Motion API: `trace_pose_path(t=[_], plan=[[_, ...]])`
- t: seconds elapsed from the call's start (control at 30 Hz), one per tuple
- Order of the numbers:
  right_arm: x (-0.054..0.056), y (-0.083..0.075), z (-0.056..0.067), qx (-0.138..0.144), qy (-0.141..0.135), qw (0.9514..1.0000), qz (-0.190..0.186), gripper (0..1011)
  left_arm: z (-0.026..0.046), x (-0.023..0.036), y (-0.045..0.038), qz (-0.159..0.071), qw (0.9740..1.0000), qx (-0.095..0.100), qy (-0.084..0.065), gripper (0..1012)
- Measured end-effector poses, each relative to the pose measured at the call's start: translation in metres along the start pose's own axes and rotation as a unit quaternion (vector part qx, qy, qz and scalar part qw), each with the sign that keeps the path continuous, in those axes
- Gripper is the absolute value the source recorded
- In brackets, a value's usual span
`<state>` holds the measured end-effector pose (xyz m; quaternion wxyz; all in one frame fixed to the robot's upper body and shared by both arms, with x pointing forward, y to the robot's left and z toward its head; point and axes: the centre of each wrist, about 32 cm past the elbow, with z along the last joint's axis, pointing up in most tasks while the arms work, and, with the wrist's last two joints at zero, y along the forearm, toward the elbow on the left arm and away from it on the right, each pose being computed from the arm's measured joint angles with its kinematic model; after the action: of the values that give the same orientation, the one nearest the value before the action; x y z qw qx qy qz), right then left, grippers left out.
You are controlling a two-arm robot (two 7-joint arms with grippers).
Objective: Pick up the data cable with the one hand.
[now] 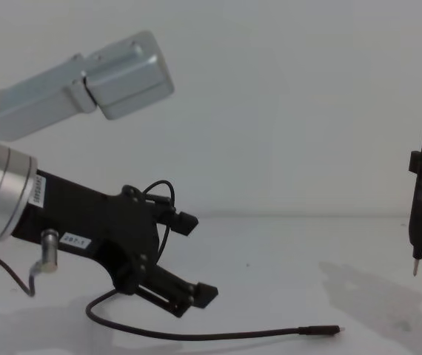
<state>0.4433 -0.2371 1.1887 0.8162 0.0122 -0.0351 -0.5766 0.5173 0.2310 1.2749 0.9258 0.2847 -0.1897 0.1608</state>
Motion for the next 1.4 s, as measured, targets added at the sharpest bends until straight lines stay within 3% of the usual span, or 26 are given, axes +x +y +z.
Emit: trace_pose_path(t=[0.77,1.4], plan=[[0.0,0.0,0.0,0.0,0.0,1.0,0.0,268,-0.002,-0.0053,-0.0232,-0.01,0.9995,0.027,0.008,1000],[0.0,0.0,0.0,0.0,0.0,1.0,0.0,268,0.0003,-0.0079,-0.0381,-0.017,0.9991,0.037,0.01,1000]])
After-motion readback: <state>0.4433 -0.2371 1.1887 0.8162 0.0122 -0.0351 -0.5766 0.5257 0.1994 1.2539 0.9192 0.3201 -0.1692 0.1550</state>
